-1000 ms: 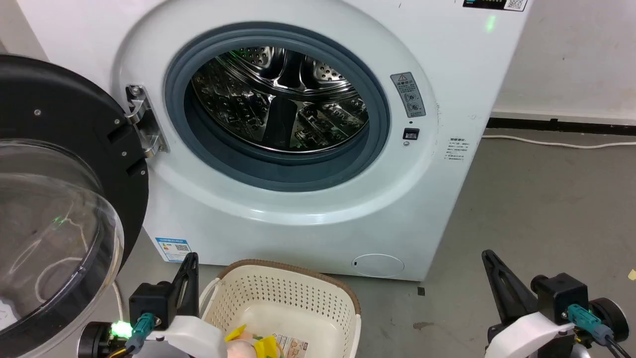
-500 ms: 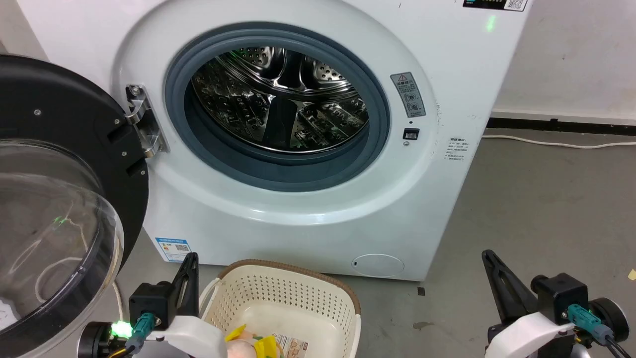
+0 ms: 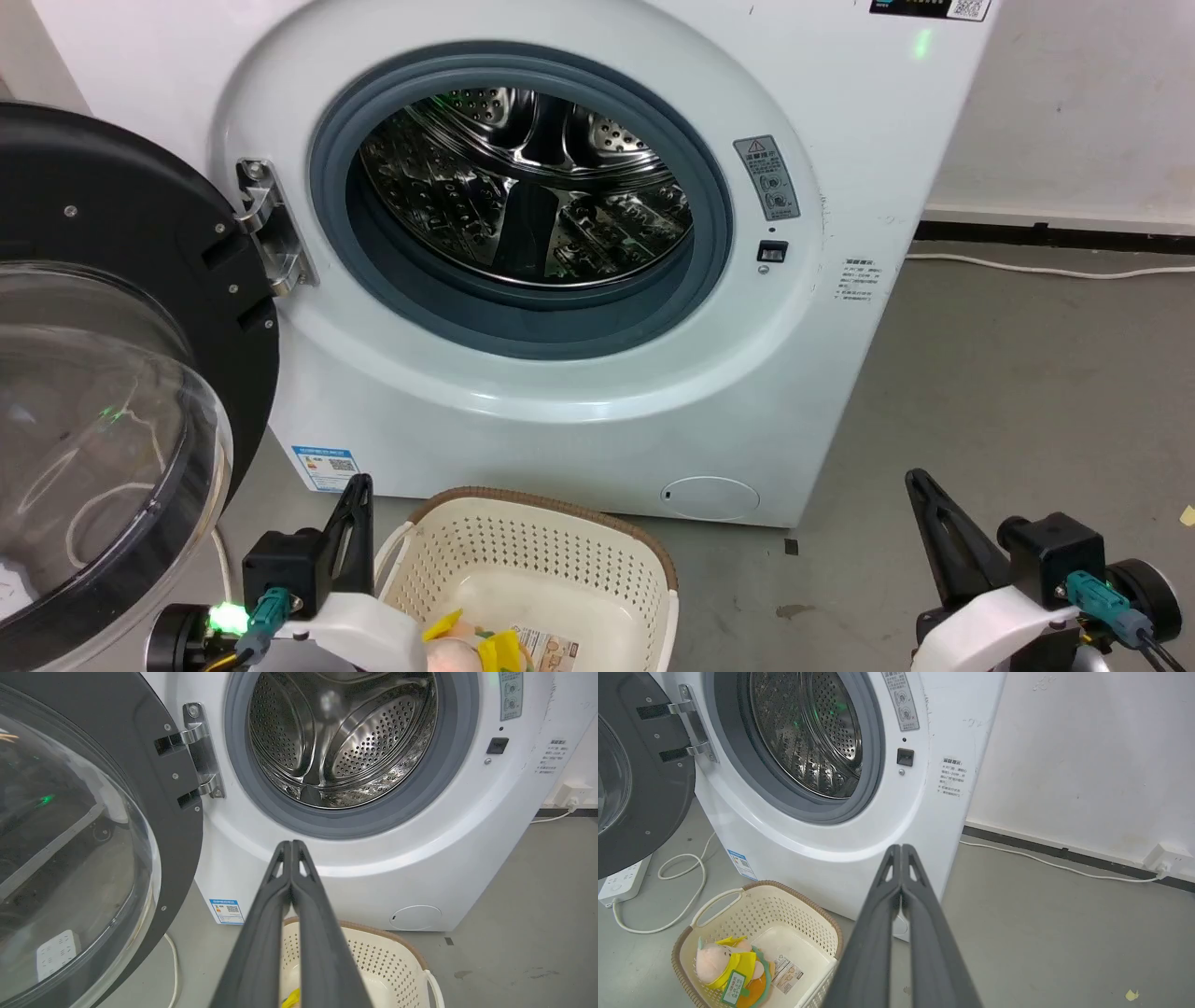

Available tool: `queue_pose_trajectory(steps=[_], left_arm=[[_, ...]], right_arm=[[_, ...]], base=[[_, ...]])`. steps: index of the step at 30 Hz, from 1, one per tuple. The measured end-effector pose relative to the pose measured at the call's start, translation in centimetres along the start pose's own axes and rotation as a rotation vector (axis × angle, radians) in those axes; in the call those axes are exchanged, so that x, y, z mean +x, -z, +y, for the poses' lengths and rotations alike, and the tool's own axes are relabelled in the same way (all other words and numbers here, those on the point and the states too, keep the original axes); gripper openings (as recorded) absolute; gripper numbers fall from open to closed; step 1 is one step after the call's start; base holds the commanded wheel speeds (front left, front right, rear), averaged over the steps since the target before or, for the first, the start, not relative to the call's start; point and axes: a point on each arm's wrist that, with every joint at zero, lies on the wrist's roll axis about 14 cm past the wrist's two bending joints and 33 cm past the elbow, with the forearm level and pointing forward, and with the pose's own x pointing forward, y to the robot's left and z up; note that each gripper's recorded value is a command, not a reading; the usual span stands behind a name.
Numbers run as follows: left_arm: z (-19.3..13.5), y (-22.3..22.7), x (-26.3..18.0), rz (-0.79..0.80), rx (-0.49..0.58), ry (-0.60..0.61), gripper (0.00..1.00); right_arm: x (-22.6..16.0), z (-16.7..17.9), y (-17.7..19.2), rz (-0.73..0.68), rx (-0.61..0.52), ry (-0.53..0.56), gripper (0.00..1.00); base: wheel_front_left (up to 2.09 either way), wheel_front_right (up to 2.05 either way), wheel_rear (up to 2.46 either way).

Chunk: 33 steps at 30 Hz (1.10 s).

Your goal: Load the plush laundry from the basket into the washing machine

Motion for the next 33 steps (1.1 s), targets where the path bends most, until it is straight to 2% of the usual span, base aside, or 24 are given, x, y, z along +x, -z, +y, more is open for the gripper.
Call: queue_pose_trajectory(steps=[33], left_arm=[[-0.02,0.00,0.00,0.000,0.000,0.001,0.00]], right_arm=[[0.00,-0.01,0.00,0.000,0.000,0.000,0.00]], base=[[0.00,0.00,0.00]])
